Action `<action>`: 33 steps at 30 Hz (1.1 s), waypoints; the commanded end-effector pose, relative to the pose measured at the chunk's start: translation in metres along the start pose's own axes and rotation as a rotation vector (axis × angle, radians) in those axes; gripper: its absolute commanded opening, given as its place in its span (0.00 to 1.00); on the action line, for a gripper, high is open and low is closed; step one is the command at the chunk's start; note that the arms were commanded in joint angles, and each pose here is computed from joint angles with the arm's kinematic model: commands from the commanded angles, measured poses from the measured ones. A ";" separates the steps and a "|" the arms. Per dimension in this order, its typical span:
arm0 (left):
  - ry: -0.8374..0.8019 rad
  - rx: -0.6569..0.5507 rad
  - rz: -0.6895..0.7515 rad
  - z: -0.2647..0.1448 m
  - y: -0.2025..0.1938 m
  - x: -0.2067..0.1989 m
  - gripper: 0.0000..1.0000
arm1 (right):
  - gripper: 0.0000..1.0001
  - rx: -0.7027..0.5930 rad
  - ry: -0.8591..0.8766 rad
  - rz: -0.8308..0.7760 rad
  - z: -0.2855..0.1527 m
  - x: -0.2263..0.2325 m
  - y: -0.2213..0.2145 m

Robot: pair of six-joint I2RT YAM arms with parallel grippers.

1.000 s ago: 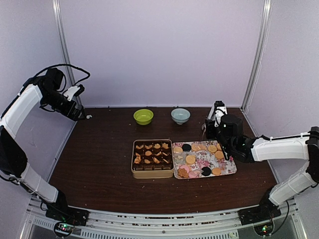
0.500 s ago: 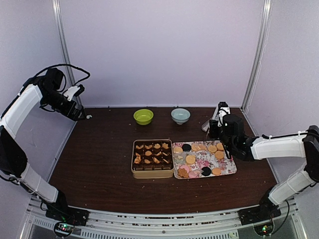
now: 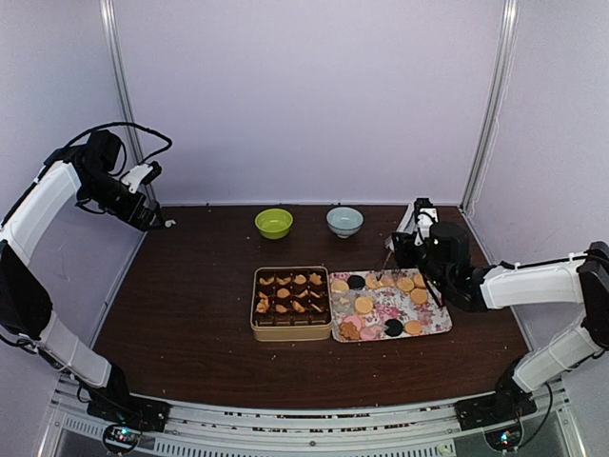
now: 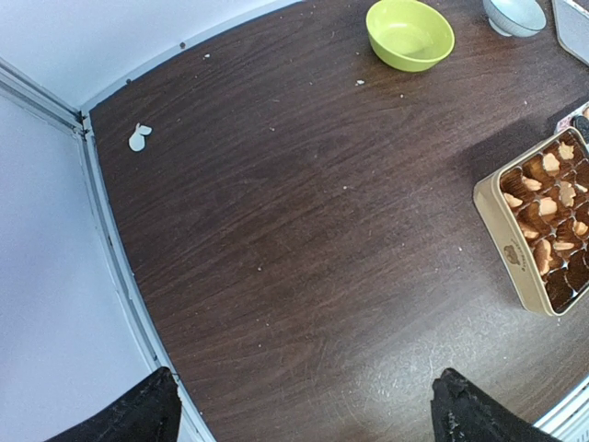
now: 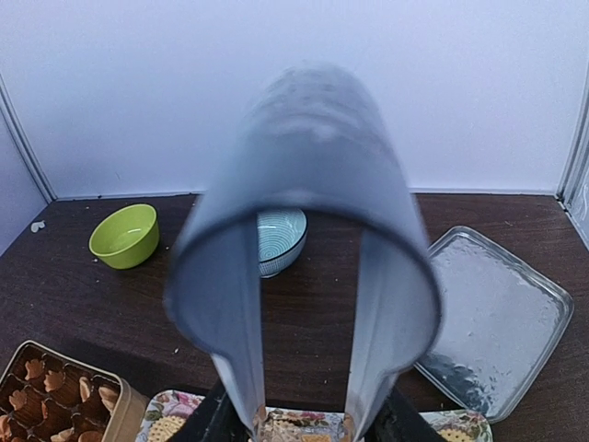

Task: Pack the cookies
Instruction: Pick up the fake cookies from the plate.

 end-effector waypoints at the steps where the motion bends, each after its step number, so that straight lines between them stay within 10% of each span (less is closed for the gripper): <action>1: -0.001 -0.038 0.022 -0.007 0.007 -0.003 0.98 | 0.43 -0.038 0.031 0.009 0.005 0.015 0.015; 25: -0.002 -0.059 0.026 -0.015 0.009 -0.005 0.98 | 0.41 0.011 -0.131 -0.124 0.005 -0.005 -0.004; 33: 0.004 -0.061 0.029 -0.017 0.009 -0.005 0.98 | 0.20 0.003 -0.121 -0.088 0.002 -0.003 0.003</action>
Point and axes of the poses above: each gripper's point midway between its finger pads, its own z axis out along the fingers, its own x axis along the line the jaws close on, y = z × x, the point moved 2 cm from there along -z, back along the fingers, and after that the axes turned 5 degrees about z, right-handed, at the moved point
